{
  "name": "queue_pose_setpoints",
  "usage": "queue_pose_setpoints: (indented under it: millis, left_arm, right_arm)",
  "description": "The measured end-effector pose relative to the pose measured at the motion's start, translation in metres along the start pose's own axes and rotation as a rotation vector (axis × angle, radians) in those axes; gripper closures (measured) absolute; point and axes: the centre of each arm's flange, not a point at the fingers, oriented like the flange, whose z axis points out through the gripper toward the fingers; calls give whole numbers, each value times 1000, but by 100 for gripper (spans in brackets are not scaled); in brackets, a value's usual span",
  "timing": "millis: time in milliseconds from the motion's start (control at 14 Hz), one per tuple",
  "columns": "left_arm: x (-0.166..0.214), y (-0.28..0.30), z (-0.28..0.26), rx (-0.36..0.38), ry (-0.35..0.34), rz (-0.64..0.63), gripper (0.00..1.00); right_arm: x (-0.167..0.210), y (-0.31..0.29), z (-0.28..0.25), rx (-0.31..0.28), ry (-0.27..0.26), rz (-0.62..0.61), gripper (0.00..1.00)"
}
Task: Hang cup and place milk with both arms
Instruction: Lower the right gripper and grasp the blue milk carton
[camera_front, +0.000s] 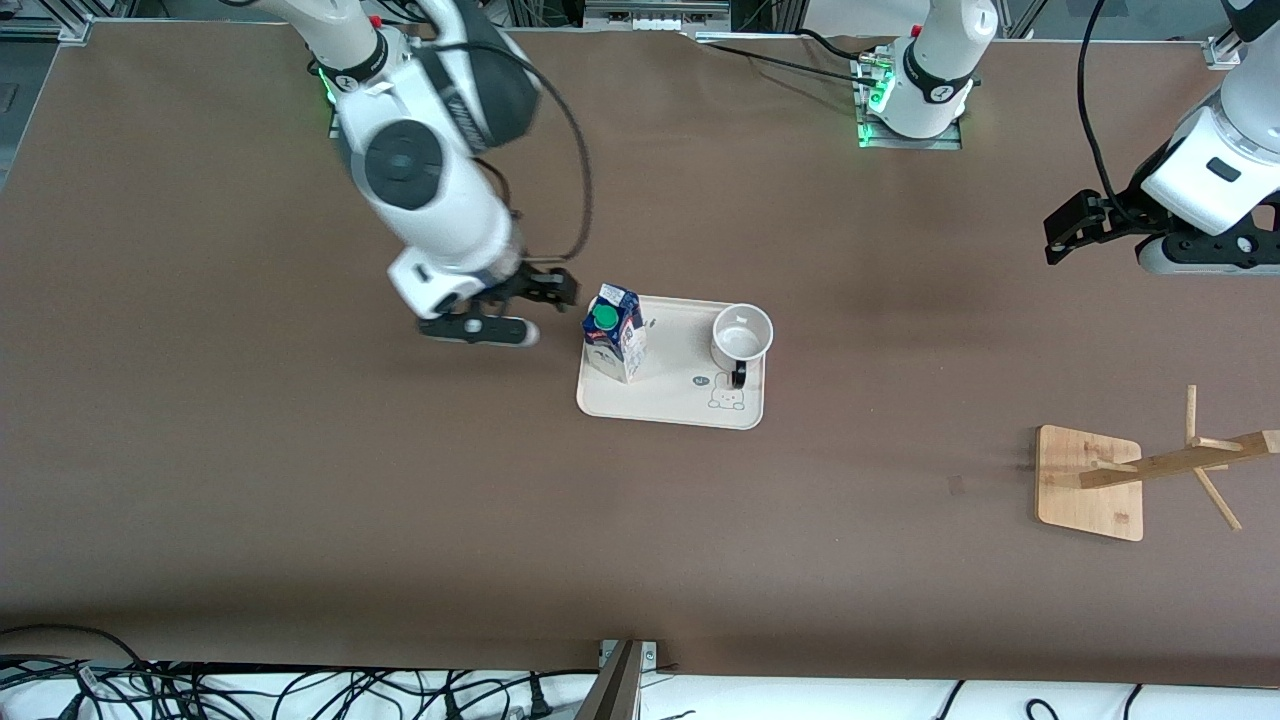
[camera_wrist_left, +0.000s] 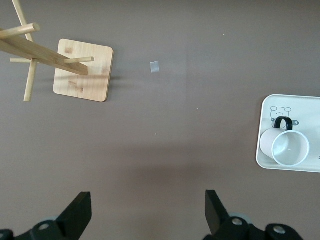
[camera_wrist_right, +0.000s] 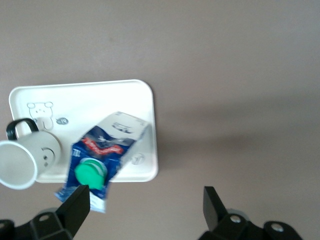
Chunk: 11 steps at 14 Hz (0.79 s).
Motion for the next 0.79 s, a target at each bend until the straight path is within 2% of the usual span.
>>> queue_pose_setpoints:
  millis: [214, 357, 786]
  left_arm:
    - [0, 0, 0, 0, -1, 0, 0]
    - [0, 0, 0, 0, -4, 0, 0]
    - [-1, 0, 1, 1, -7, 0, 0]
  right_arm:
    - [-19, -33, 36, -2, 9, 101, 0]
    - [-20, -39, 41, 15, -2, 147, 0]
    - [-27, -49, 53, 37, -21, 177, 0]
